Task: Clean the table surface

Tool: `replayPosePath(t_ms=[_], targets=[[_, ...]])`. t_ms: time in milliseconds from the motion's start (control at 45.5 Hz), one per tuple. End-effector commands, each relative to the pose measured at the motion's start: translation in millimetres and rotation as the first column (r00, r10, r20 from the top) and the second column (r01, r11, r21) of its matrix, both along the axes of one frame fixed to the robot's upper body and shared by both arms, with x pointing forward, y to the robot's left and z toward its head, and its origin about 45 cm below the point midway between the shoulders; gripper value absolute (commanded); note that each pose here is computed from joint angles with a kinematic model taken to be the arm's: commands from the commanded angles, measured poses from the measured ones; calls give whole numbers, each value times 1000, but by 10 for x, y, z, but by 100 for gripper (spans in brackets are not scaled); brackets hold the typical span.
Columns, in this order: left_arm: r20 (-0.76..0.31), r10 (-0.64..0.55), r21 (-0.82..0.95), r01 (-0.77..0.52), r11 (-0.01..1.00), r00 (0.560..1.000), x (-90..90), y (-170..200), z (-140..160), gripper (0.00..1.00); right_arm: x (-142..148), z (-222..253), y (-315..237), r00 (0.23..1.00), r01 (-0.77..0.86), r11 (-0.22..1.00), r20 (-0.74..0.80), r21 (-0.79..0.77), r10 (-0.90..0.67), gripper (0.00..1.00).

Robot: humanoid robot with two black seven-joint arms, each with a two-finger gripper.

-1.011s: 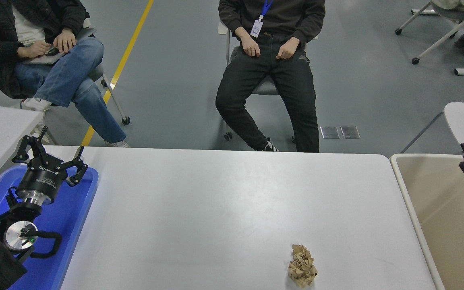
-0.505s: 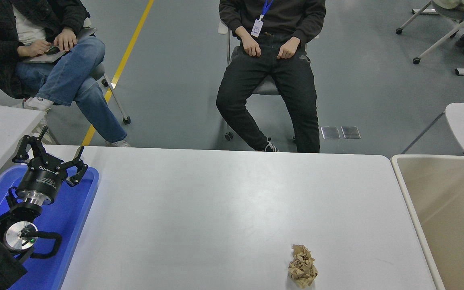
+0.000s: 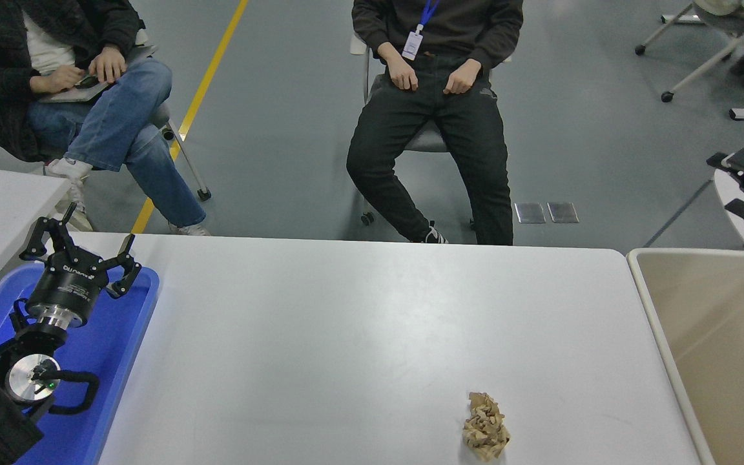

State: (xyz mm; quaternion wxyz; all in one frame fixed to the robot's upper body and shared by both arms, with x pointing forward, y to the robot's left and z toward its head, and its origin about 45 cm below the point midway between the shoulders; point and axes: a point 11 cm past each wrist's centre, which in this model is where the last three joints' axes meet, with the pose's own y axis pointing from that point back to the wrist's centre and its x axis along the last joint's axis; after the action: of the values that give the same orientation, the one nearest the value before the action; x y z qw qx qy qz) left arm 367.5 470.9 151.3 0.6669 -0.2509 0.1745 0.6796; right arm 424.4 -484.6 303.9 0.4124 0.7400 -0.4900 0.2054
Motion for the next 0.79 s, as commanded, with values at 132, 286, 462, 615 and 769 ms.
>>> replayPosePath(t_ms=[132,286,462,615,769], targets=[[0,0,0,0,1000,1000,0,0,0,100,271,318,606,952,-274,941,-195,-199,236,98],[0,0,0,0,1000,1000,0,0,0,100,367,282,1007,896,-419,861,-281,-288,343,98],[0,0,0,0,1000,1000,0,0,0,100,399,183,1499,818,-563,749,-367,-350,443,98],[0,0,0,0,1000,1000,0,0,0,100,410,10,1923,735,-674,618,-451,-405,506,98],[0,0,0,0,1000,1000,0,0,0,100,326,-305,2387,624,-780,480,-560,-402,545,98]])
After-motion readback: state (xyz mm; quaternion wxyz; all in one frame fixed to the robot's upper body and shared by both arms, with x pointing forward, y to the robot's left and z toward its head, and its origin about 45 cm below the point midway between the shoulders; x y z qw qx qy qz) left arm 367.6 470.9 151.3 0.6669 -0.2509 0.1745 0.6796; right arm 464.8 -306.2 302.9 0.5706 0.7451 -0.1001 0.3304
